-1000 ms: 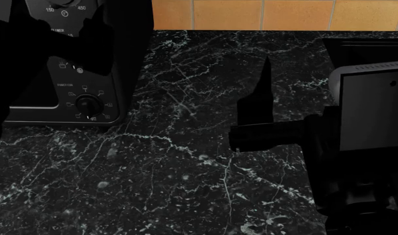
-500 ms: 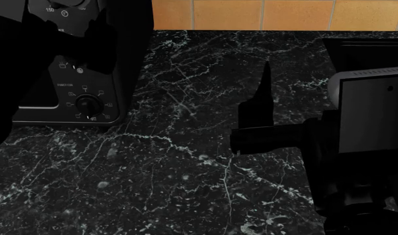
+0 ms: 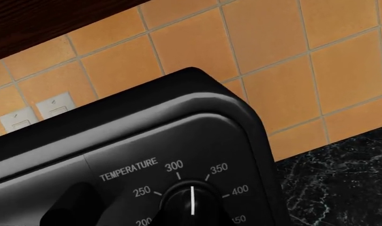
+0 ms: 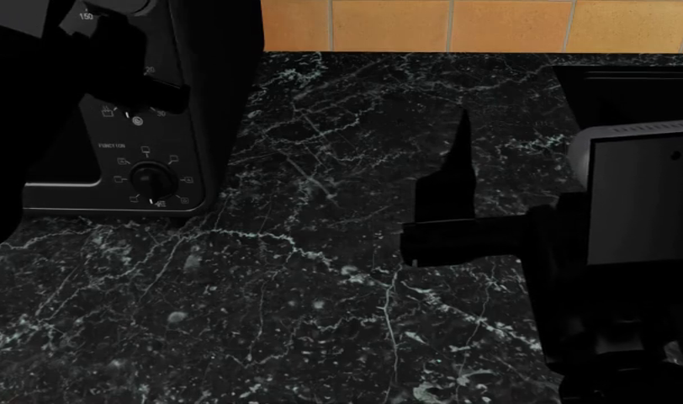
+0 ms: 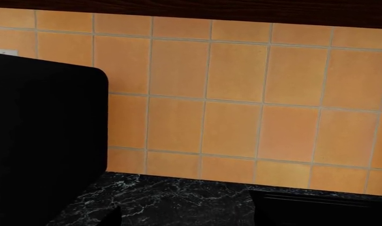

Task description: Decrease the toaster oven temperature.

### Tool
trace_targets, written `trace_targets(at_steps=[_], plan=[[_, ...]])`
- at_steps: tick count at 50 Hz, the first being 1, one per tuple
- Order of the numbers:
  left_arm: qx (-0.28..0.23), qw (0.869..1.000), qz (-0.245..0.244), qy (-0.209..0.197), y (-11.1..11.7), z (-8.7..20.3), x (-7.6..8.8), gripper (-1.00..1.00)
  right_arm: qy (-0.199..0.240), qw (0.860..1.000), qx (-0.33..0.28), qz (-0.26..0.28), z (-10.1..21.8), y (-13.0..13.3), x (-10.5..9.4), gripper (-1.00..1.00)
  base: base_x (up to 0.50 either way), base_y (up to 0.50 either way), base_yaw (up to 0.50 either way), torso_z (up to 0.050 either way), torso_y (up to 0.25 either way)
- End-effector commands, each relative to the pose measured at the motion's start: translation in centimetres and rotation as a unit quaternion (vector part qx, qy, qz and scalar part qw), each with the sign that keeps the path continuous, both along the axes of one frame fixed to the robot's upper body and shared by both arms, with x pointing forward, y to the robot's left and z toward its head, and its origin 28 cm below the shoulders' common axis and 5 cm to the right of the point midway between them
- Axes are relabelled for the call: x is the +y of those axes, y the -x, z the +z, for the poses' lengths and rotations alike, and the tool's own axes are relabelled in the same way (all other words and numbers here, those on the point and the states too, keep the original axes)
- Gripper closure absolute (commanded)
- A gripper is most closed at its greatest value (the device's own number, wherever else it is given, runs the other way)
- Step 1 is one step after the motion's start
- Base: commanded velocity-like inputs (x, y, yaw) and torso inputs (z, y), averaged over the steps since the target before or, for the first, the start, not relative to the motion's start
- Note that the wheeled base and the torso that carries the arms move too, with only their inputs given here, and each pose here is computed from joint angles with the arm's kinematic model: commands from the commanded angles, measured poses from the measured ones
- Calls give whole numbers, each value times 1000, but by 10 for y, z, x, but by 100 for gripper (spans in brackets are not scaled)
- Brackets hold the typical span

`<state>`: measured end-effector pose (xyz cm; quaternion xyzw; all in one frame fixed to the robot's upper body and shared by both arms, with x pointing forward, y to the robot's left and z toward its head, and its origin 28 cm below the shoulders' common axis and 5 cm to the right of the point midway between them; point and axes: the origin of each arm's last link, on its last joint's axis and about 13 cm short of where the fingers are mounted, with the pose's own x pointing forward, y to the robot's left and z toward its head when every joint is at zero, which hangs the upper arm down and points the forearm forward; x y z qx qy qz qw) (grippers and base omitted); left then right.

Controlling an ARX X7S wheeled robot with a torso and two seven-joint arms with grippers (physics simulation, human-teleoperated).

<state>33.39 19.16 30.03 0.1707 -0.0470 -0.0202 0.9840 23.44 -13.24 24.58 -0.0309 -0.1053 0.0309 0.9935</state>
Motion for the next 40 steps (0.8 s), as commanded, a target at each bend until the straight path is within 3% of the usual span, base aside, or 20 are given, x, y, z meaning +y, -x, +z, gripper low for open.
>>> trace_targets(at_steps=[1, 11, 26, 40], plan=[[40, 999, -4, 19, -6, 1, 0, 100, -13, 1000, -2, -7, 0, 1, -2, -100, 11, 0, -6, 0, 0], [30, 999, -3, 29, -1, 4, -2, 100, -13, 1000, -2, -9, 0, 2, -3, -100, 9, -1, -5, 0, 0], [21, 988, 27, 153, 2, 5, 5, 100, -12, 1000, 0, -8, -1, 1, -1, -100, -1, 0, 1, 0, 0], [15, 974, 51, 220, 0, -5, 12, 100, -13, 1000, 4, -7, -4, -2, -1, -100, -7, 2, 6, 0, 2]])
